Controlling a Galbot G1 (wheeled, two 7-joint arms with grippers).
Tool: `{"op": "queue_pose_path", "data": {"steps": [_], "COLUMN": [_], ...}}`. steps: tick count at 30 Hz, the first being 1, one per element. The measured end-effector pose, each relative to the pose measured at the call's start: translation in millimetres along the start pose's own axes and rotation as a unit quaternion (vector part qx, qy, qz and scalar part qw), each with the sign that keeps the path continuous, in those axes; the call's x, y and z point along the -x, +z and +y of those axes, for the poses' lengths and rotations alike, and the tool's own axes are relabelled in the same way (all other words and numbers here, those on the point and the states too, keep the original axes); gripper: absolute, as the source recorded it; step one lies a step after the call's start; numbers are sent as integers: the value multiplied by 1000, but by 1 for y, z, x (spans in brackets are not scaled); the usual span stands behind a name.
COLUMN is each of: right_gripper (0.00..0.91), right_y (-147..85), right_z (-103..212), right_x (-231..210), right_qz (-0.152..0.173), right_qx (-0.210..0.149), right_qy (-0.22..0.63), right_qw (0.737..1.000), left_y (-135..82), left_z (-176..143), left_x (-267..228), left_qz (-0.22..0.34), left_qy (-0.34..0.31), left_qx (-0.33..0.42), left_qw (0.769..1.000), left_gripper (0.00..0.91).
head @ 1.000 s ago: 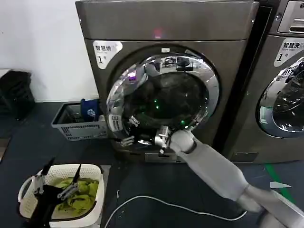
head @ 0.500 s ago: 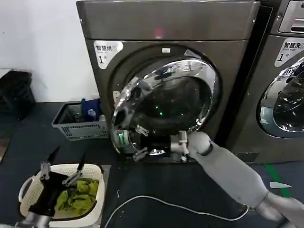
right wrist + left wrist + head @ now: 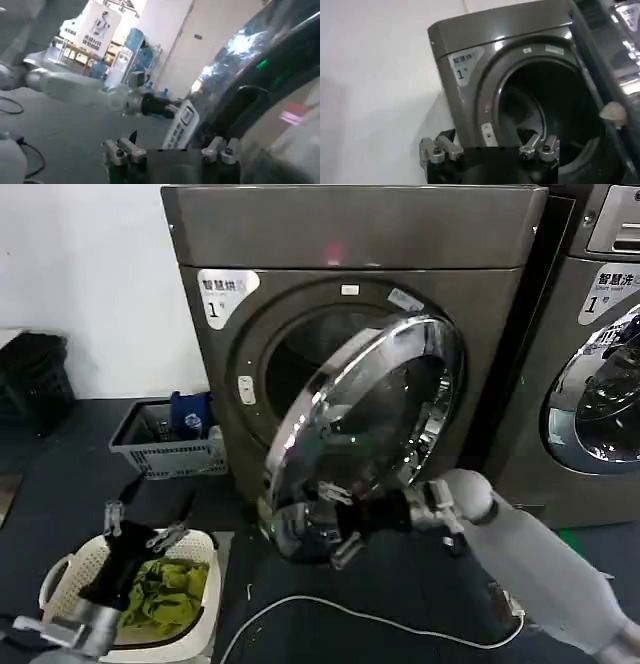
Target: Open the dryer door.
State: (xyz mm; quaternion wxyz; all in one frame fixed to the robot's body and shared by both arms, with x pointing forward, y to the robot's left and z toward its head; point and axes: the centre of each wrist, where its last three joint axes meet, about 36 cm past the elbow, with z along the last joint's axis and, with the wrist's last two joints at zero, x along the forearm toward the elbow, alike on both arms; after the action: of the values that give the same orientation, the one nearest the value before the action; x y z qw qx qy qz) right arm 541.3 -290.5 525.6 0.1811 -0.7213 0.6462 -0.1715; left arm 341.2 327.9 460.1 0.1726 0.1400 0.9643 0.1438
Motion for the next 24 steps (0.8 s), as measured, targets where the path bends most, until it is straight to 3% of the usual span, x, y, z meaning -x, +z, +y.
{"op": "queue_pose_path", "data": {"steps": [13, 24], "right_gripper": [907, 907], "right_y": [-17, -57], "right_z": [67, 160], "right_x": [-94, -136], "right_qz": [49, 117], "right_qx": [-11, -51], "right_qy": [145, 366], "right_qw": [988, 922], "left_y": [4, 7], "left_z": [-14, -34], "left_x": [34, 67], "left_qz": [-18, -47], "left_qy": [70, 141], "left_qx": [-13, -34], "left_qw": [997, 988], "left_gripper": [907, 907]}}
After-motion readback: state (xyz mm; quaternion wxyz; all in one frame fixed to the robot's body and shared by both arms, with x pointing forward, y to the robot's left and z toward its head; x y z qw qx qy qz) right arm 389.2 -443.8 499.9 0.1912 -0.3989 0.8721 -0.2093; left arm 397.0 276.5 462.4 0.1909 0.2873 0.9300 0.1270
